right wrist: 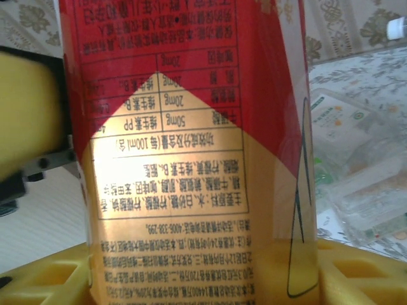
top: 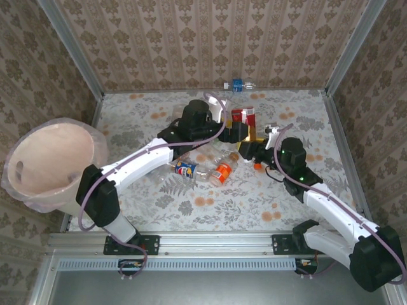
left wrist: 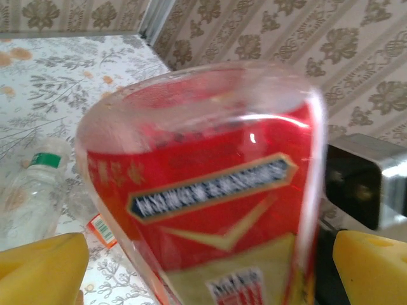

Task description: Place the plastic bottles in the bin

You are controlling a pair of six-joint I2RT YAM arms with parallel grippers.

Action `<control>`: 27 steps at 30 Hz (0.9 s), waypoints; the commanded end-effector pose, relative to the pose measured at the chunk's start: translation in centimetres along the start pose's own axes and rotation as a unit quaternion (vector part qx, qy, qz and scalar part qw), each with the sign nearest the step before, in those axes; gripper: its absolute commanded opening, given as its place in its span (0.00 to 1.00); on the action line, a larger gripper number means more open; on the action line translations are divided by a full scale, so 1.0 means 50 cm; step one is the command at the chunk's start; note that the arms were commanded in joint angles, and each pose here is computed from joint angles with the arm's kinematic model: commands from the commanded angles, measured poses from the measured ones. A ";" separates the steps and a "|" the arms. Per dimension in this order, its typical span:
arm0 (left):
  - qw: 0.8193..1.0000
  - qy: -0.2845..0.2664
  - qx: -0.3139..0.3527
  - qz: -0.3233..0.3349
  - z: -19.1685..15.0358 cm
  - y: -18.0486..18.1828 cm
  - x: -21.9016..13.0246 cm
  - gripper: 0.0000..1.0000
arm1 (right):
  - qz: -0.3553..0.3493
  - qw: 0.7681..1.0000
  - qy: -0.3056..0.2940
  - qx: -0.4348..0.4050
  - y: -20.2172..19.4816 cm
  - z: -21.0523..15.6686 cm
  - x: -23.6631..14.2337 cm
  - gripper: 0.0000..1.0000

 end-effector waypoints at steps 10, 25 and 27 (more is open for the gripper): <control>0.999 -0.039 -0.012 0.030 0.013 0.011 0.014 1.00 | 0.046 0.998 0.019 -0.027 0.036 0.007 0.026 0.51; 0.999 -0.021 -0.028 -0.007 0.009 0.016 0.025 0.60 | 0.081 0.994 -0.011 -0.067 0.051 0.020 0.030 0.67; 0.999 -0.028 -0.025 -0.007 0.011 0.024 0.020 0.59 | 0.087 0.994 -0.015 -0.070 0.056 0.022 0.022 0.82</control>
Point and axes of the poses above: each hand's point on the last joint's axis, 136 mm out from that joint toward the fingers, its own x axis out along the fingers, its own y axis along the line the jaws close on, z = x × y, the point moved 9 cm from there along -x, back along the fingers, and after that the axes turned 8 degrees about -x, right-handed, at the moved point
